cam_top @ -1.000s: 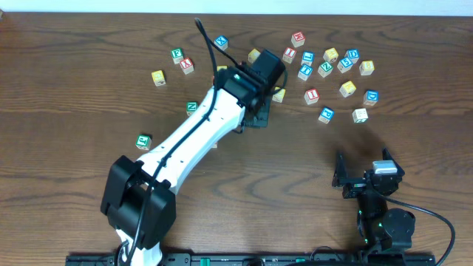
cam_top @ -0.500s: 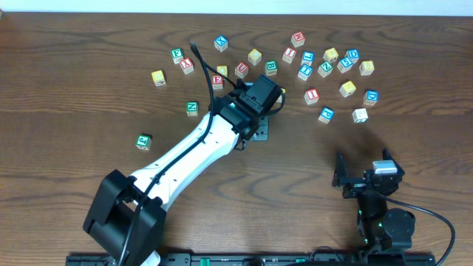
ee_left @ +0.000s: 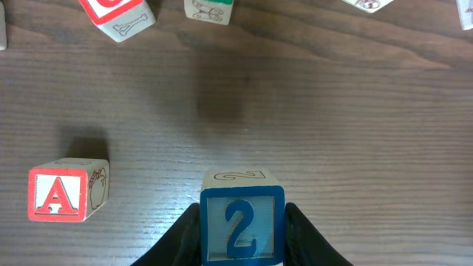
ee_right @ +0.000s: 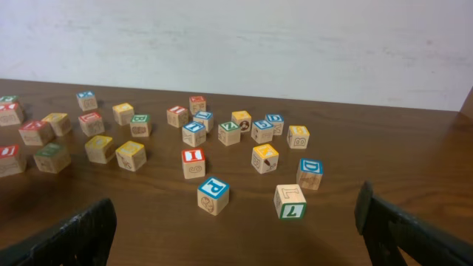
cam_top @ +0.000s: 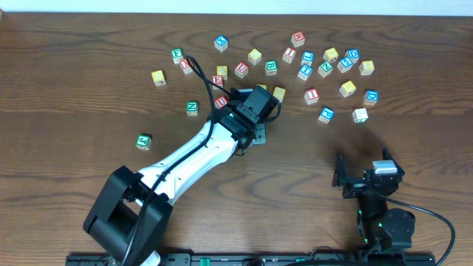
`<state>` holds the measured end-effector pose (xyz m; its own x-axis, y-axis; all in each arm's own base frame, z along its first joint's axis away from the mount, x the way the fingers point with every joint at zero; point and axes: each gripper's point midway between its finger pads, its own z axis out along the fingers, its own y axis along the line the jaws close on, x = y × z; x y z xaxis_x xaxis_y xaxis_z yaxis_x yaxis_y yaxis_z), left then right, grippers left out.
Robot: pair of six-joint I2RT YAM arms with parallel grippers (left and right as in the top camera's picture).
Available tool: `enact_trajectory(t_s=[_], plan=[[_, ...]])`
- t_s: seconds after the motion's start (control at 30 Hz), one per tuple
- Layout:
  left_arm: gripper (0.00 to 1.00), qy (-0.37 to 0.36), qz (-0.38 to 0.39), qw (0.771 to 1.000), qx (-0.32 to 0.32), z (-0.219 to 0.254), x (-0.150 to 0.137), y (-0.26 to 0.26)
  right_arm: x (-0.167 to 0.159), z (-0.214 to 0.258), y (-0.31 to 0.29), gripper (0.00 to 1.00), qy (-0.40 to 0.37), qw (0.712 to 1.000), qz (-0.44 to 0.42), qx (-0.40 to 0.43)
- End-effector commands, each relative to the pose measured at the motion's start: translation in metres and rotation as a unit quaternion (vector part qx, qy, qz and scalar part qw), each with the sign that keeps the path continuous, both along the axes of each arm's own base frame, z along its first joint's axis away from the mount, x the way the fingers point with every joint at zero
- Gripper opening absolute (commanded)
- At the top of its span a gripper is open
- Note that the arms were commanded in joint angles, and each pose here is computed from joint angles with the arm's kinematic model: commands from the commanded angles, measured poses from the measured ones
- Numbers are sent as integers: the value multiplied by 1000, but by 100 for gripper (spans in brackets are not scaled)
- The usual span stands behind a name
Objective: Spell out AI2
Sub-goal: 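Carry the blue 2 block toward the red A block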
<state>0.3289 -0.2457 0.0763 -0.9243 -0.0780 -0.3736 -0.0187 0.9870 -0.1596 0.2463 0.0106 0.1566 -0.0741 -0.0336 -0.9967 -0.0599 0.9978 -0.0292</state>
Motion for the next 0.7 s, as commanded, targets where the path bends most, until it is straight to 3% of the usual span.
enact_trajectory(t_s=[0.0,0.67], plan=[[7,-11,13,1000,7,-4,1,7,0,-1,-3,99,1,1000,-7,5],[8,11,18,999,46,-55,4,12,0,-1,-3,99,1,1000,-7,5]])
